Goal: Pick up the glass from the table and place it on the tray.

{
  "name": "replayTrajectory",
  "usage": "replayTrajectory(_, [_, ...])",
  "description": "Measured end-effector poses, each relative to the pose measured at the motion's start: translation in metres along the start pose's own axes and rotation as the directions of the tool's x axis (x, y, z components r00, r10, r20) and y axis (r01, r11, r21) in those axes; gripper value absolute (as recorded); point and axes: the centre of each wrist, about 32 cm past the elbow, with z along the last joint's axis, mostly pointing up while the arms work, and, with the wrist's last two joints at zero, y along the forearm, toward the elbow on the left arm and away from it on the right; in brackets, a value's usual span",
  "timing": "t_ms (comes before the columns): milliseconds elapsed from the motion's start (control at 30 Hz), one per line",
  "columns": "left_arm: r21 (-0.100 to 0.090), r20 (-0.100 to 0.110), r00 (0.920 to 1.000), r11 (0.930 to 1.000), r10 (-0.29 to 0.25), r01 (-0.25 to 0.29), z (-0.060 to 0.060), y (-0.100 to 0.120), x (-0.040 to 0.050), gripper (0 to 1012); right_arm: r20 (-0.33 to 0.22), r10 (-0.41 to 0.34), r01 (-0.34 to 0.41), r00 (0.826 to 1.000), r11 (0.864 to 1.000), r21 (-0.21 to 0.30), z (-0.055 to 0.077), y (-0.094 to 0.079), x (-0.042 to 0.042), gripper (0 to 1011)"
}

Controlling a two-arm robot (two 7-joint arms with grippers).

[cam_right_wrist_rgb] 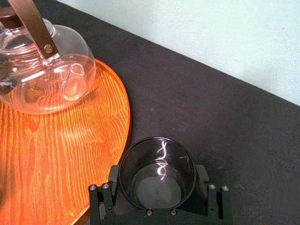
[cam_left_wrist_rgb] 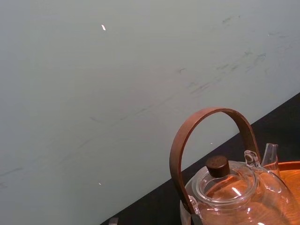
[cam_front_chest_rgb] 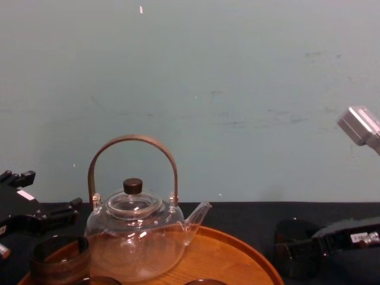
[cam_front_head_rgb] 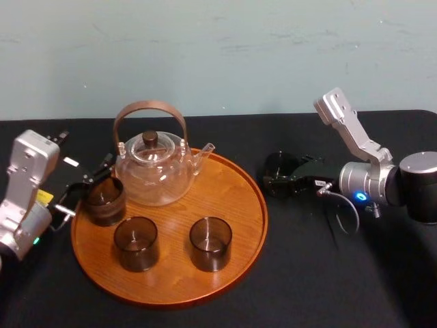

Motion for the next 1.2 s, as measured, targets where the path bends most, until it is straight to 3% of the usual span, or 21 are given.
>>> replayTrajectory(100, [0.000, 0.000, 1.0000, 1.0000, 0.000, 0.000, 0.000, 0.000, 0.0000, 1001, 0.000, 0.000, 0.000, 1.000, 1.000, 0.000, 0.000, 0.000, 0.0001, 1003])
replayTrajectory(300, [0.000, 0.000, 1.0000, 1.0000, 0.000, 0.000, 0.000, 0.000, 0.0000, 1001, -0.002, 0.000, 0.000, 1.000, 1.000, 0.001, 0.000, 0.000, 0.0003, 908])
replayTrajectory(767, [0.000, 0.000, 1.0000, 1.0000, 0.000, 0.000, 0.000, 0.000, 0.0000, 1001, -0.004, 0.000, 0.000, 1.000, 1.000, 0.001, 0.000, -0.001, 0.0007, 907])
replayTrajectory(1000, [0.000, 0.000, 1.0000, 1.0000, 0.000, 0.000, 0.000, 0.000, 0.0000, 1002, -0.011, 0.015, -0.015, 1.000, 1.000, 0.022, 0.006, -0.014, 0.0016, 907])
replayTrajectory(1200, [0.000, 0.000, 1.0000, 1.0000, 0.000, 0.000, 0.000, 0.000, 0.0000, 1001, 0.003, 0.029, -0.029, 1.000, 0.997, 0.067, 0.020, -0.031, 0.0004, 907])
